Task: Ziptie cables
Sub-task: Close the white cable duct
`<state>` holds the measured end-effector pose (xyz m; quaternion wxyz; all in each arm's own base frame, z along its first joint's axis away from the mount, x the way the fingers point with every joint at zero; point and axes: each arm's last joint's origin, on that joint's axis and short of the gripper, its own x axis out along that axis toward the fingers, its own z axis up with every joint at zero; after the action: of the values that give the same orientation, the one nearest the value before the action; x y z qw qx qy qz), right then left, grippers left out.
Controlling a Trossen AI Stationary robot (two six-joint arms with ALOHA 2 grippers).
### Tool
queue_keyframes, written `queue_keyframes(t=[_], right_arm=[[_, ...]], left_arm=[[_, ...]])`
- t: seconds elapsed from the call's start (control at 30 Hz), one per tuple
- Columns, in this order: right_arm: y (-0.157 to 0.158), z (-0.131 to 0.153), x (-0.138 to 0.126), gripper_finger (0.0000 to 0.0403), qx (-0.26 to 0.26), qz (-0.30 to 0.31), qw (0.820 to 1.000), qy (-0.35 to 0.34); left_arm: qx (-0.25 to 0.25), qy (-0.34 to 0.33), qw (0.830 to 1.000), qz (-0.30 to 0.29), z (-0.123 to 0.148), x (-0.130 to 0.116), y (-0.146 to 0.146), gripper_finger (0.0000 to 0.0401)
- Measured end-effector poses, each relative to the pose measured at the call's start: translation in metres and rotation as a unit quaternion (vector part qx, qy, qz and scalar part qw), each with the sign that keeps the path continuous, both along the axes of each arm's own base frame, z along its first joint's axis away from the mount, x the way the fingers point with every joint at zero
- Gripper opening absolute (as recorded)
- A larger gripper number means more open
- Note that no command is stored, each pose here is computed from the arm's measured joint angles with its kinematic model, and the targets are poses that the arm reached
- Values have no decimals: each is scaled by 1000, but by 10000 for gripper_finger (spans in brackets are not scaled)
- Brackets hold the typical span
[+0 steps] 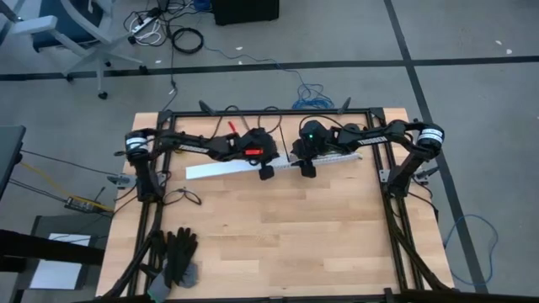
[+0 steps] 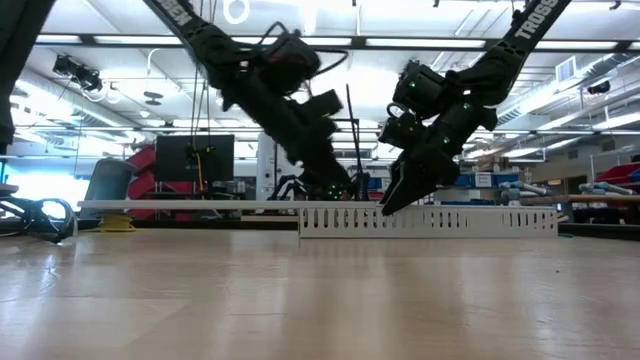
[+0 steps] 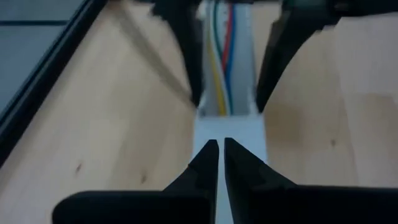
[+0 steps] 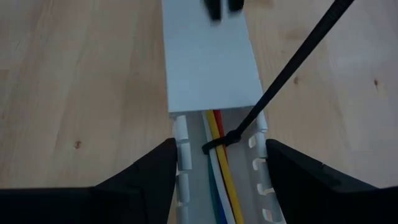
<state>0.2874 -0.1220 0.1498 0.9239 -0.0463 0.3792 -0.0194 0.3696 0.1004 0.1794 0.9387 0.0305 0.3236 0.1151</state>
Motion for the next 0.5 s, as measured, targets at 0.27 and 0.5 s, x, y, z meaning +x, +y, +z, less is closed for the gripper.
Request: queue_keyframes(t=[0.27,0.5], right_arm=[[0,0,0,224,-4,-7,1000,0],[-1,1,0,226,-6,-12,1000,-1]], left_arm=[[6,-60,997,47,-1,-56,-12,0],[-4,-77,994,80,-8,-98,-22,0]])
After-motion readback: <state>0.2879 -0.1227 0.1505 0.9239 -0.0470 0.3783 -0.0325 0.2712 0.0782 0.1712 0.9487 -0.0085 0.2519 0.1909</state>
